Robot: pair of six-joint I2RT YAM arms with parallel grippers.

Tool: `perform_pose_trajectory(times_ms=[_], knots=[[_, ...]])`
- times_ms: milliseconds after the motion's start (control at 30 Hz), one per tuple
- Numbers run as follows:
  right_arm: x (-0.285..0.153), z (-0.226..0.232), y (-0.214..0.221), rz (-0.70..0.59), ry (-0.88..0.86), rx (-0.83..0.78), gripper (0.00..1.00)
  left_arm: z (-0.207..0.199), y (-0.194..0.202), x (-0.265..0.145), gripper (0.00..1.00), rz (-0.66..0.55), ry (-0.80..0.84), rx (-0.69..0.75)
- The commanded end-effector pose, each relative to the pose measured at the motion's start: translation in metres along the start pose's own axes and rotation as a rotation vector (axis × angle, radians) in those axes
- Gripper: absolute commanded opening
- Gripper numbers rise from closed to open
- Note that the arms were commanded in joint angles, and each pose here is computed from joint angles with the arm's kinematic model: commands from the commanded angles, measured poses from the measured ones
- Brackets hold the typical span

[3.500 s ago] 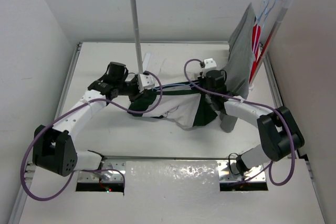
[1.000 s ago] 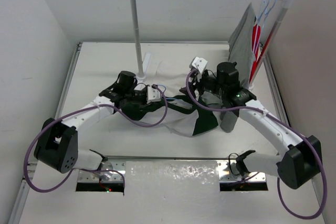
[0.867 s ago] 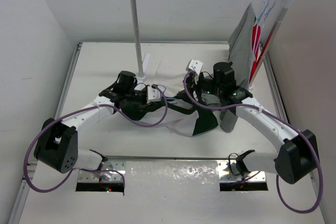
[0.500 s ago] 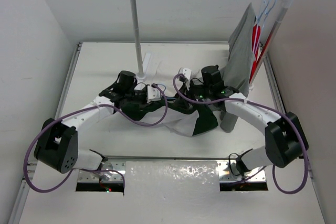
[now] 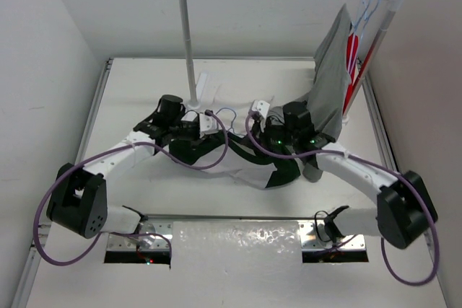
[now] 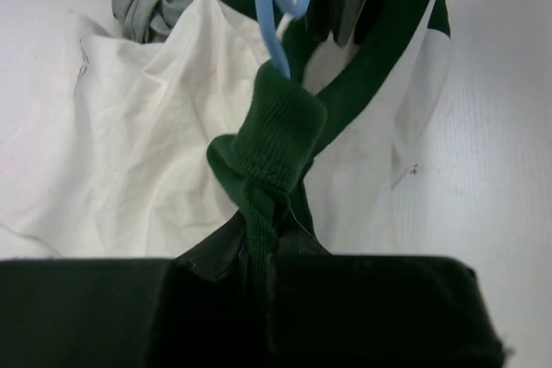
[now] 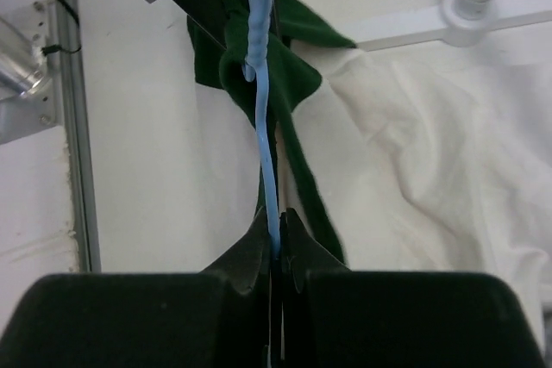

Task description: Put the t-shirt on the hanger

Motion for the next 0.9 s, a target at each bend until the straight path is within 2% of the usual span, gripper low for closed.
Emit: perform_pose_trajectory(times_ms=[0, 133, 200, 367, 400, 633, 767, 867], knots=[[-0.026, -0.016, -0.029, -0.118, 0.173, -0.037, 0.00, 0.017, -0.016, -0.013, 0.00, -0.044, -0.041, 0.030], [-0.041, -0.012, -0.033, -0.123, 0.220, -0.043, 0.00, 0.024, -0.013, -0.023, 0.04, -0.061, -0.043, -0.015], [-0.052, -0.010, -0.030, -0.081, 0.248, -0.052, 0.00, 0.036, -0.018, -0.035, 0.05, -0.082, -0.049, -0.036], [-0.073, -0.009, -0.046, -0.086, 0.331, -0.078, 0.00, 0.040, -0.010, -0.049, 0.10, -0.039, -0.036, -0.043], [-0.078, -0.008, -0.055, -0.103, 0.343, -0.087, 0.00, 0.041, -0.010, -0.051, 0.13, -0.038, -0.040, -0.044], [-0.099, 0.001, -0.095, -0.154, 0.382, -0.104, 0.00, 0.059, -0.041, -0.073, 0.49, -0.094, -0.083, -0.030], [-0.108, -0.001, -0.110, -0.179, 0.437, -0.082, 0.00, 0.065, -0.042, -0.076, 0.53, -0.081, -0.133, -0.026], [-0.116, 0.006, -0.126, -0.204, 0.432, -0.092, 0.00, 0.071, -0.026, -0.070, 0.57, -0.059, -0.183, -0.072]])
Point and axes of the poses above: each gripper's point midway between its finger pads, its own x axis out along the fingers, its own z axis along the line the jaws close on, y = z × x, the point moved 3 cm from there along -x, back along the fingers, and after that the axes turned 8 degrees about x, right-handed, at the moved point
